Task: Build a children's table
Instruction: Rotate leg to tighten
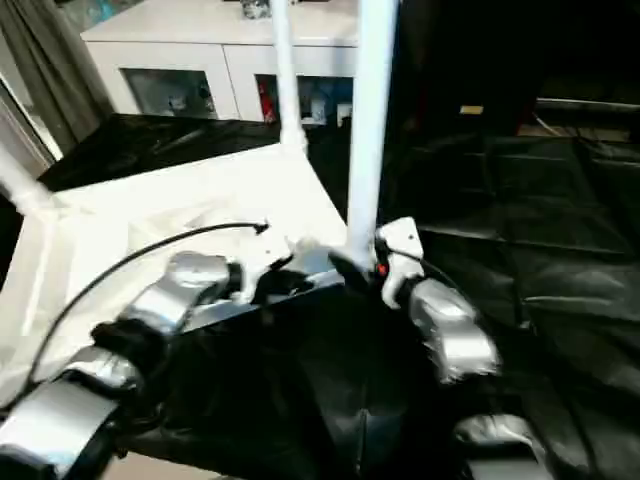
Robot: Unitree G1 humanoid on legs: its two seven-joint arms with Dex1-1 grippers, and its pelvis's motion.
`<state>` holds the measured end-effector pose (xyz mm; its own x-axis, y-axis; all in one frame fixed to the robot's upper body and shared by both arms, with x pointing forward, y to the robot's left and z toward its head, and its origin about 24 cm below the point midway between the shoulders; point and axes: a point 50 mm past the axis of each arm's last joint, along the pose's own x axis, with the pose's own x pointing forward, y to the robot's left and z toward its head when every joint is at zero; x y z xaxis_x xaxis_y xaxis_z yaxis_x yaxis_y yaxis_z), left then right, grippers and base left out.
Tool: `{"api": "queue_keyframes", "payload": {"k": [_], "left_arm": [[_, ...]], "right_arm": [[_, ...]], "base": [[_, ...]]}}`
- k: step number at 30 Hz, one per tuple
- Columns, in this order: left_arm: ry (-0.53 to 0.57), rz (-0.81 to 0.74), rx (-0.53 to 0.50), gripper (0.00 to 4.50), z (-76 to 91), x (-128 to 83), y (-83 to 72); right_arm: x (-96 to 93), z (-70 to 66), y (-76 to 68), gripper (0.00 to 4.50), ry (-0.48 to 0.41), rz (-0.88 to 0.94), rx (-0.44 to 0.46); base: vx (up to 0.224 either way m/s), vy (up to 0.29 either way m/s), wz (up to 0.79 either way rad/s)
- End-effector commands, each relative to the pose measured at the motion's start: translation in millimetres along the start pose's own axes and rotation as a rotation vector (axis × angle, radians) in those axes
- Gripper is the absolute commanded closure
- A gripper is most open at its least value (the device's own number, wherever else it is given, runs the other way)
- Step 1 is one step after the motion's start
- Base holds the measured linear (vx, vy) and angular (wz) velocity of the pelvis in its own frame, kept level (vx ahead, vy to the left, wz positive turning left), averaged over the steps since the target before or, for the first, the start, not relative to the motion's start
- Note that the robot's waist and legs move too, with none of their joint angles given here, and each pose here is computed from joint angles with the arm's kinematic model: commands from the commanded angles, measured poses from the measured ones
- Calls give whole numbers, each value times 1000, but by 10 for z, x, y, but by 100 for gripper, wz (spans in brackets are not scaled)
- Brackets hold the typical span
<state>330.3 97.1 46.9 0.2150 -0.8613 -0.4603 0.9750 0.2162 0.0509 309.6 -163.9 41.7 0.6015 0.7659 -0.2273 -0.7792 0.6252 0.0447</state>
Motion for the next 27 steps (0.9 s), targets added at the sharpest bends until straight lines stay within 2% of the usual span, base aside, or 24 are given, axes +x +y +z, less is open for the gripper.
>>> {"api": "queue_keyframes", "payload": {"k": [1,3,9,13,16,19,20,23,24,27], "left_arm": [[-37,-105,64,450,82,-15,-79],[-37,-105,64,450,82,-15,-79],[-7,-183,70,450,14,-157,-123],[-14,-164,66,450,21,-178,-113],[-38,-101,50,450,53,-125,-78],[-36,9,35,450,78,-40,-7],[-31,104,8,450,99,36,53],[-34,242,-48,450,149,170,124],[-34,242,-48,450,149,170,124],[-37,362,-97,450,213,303,165]], "right_arm": [[11,34,91,70,-3,121,-4],[11,34,91,70,-3,121,-4],[-55,18,119,130,34,223,-23],[-40,15,150,163,41,254,-15],[-9,-17,166,172,43,224,8],[45,-83,126,174,55,104,29],[102,-151,76,175,68,-33,52],[214,-251,40,175,82,-245,88],[214,-251,40,175,82,-245,88],[385,-276,53,176,73,-435,188]], "base": [[0,0,0],[0,0,0],[0,0,0],[0,0,0],[0,0,0],[0,0,0],[0,0,0],[0,0,0],[0,0,0],[0,0,0]]}}
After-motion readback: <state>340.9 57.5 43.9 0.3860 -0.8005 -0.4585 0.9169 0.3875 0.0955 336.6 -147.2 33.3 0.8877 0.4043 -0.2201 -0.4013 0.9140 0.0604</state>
